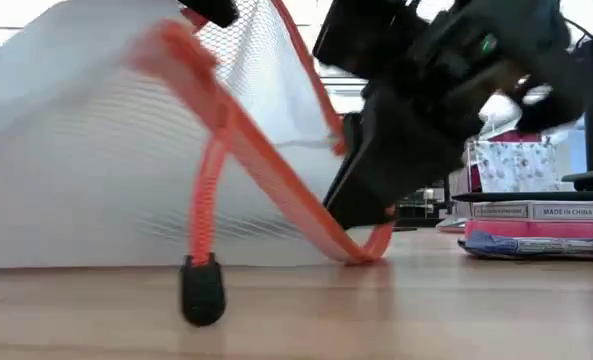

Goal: Unpack backpack
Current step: Remove the black pen from the orange zip bag

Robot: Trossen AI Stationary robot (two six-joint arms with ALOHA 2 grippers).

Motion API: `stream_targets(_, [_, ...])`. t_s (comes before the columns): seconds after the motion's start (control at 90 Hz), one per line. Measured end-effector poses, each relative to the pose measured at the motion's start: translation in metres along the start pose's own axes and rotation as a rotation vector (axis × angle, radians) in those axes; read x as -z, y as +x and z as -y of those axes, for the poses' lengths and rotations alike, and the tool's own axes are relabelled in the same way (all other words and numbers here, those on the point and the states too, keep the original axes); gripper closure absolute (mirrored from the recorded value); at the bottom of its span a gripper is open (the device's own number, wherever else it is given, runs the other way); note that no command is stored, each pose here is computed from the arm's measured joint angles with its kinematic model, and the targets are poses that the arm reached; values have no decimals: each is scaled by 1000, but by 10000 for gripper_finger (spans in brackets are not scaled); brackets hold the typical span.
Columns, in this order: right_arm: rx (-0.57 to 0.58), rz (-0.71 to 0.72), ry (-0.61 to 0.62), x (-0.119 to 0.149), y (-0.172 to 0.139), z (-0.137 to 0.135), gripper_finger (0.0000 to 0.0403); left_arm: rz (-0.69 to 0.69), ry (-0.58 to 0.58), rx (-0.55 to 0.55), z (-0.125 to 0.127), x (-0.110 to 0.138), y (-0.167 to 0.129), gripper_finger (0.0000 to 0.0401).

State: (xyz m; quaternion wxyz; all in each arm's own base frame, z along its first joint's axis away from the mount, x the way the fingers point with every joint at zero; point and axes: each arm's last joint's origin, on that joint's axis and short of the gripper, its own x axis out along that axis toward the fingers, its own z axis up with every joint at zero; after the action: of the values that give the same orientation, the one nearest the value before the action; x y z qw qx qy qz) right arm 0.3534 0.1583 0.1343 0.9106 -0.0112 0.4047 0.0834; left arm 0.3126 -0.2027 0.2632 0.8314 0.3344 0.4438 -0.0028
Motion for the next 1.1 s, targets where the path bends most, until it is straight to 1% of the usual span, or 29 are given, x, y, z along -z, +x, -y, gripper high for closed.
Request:
stream_targets(0.244, [-15, 0, -18, -9, -28, -8, 393, 0, -1, 0, 0, 0, 0, 401])
stream_targets(0.333, [-15, -28, -23, -9, -41, -10, 393, 0, -2, 0, 0, 0, 0, 401])
stream_targets(0.411, [-17, -59, -23, -9, -54, -12, 393, -2, -26, 0, 0, 0, 0, 401])
stream_targets(0.489, [-38, -94, -29, -8, -69, -16, 393, -6, -53, -2, -2, 0, 1, 401])
stream_targets(0.578, [-51, -117, -37, -6, -85, -23, 393, -9, -56, -3, -2, 1, 3, 401])
stream_targets(0.822, [-59, -191, 27, 4, -125, -38, 394, -54, -27, -4, 4, 12, 12, 401])
stream_targets(0.911, [-34, -219, 51, 9, -138, -41, 394, -69, -15, -4, 5, 14, 13, 401])
stream_targets(1.1, [116, -319, 116, 24, -160, -36, 394, -67, -17, -4, 5, 14, 13, 401])
